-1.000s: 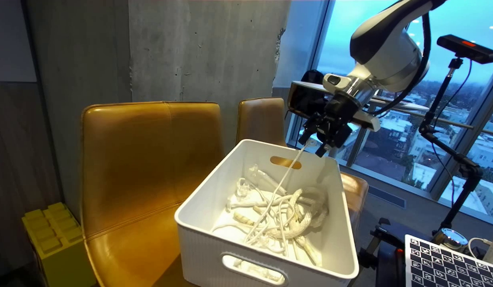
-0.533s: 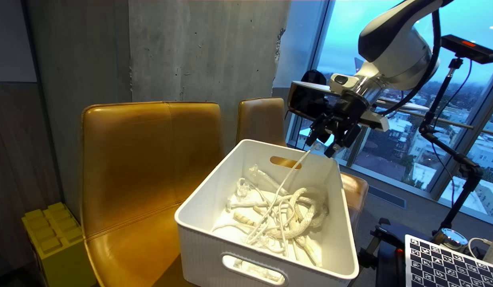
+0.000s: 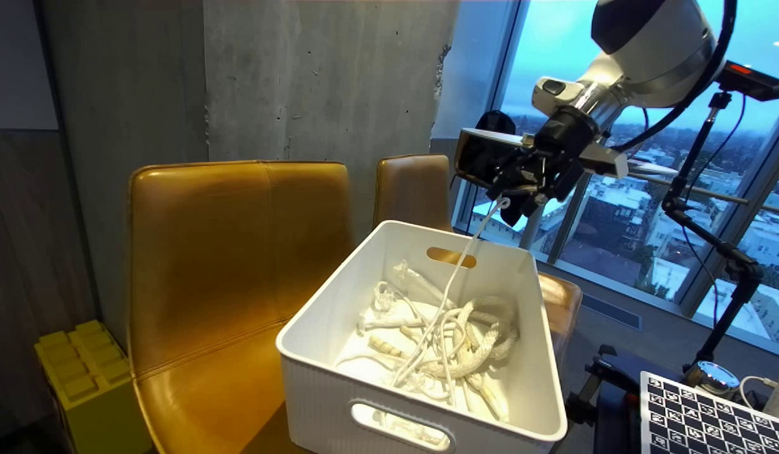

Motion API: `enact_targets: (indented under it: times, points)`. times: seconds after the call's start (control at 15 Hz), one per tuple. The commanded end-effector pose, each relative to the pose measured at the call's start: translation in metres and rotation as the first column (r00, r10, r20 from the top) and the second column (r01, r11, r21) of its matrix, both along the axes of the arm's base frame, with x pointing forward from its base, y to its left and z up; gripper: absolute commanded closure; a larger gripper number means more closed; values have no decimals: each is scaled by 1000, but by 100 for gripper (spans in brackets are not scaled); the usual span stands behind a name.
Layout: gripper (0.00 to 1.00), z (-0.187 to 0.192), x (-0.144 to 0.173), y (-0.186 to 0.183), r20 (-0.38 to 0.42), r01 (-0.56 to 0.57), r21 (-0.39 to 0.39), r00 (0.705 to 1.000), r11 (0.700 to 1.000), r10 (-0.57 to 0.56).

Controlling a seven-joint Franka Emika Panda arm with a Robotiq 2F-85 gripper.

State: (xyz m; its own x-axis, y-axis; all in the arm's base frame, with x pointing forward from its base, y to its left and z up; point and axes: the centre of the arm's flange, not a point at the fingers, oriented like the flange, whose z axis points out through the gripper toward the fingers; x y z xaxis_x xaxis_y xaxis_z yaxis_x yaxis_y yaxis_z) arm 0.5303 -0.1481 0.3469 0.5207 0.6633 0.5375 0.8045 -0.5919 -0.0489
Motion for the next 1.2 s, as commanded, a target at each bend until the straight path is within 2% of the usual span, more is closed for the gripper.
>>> enact_targets:
  times: [0.0,0.2,0.6,0.73,1.13]
  points:
    - [0,26,-23,13,-4,-19,3,1000,1000,19]
    - [0,10,-39,38,-22,-46,-5,999,999,46]
    - [0,-46,-57,78,-119,-77,-5,990,997,76]
    - [0,-62,-65,80,-146,-79,-12,986,997,77]
    - [0,-96,-76,55,-208,-48,-37,977,998,39]
